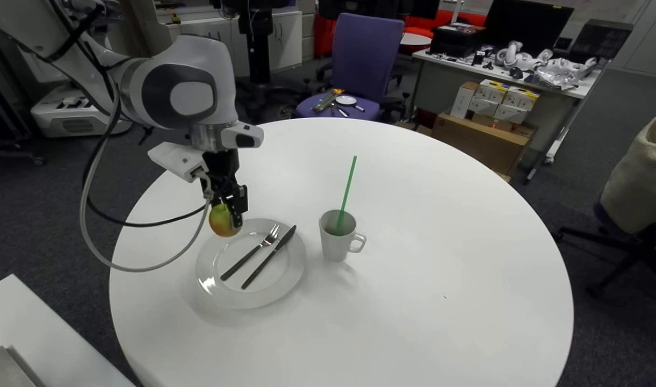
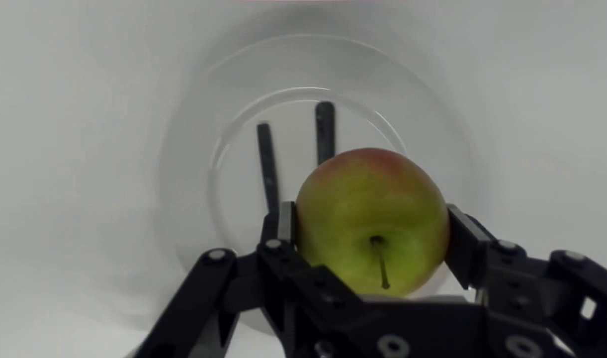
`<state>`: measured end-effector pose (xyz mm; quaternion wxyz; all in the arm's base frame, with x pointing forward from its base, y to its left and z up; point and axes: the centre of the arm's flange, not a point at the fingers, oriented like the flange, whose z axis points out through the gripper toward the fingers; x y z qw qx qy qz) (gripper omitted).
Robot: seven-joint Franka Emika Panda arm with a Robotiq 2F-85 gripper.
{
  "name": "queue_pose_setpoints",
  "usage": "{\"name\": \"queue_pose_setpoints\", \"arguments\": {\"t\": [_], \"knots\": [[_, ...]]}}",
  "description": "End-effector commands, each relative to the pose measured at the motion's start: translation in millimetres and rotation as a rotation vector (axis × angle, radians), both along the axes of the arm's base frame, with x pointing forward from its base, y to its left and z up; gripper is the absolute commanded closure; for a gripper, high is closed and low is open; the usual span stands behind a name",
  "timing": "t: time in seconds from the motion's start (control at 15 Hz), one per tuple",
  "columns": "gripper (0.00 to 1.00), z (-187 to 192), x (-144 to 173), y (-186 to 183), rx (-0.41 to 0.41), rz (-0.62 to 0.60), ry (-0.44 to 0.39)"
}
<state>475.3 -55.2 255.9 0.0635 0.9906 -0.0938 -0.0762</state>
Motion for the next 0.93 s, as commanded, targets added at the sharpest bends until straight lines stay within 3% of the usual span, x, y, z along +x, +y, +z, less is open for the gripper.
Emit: {"name": "queue_pose_setpoints", "arguments": {"t": [0.0, 0.53, 0.67, 0.87], "knots": [[0.51, 16, -38, -52, -0.031, -0.064, 0.023], [0.51, -5, -76, -172, -0.104, -0.250, 0.052], [0.51, -12, -78, -189, -0.107, -0.261, 0.056], [0.51, -20, -71, -205, -0.123, -0.173, 0.015]]}}
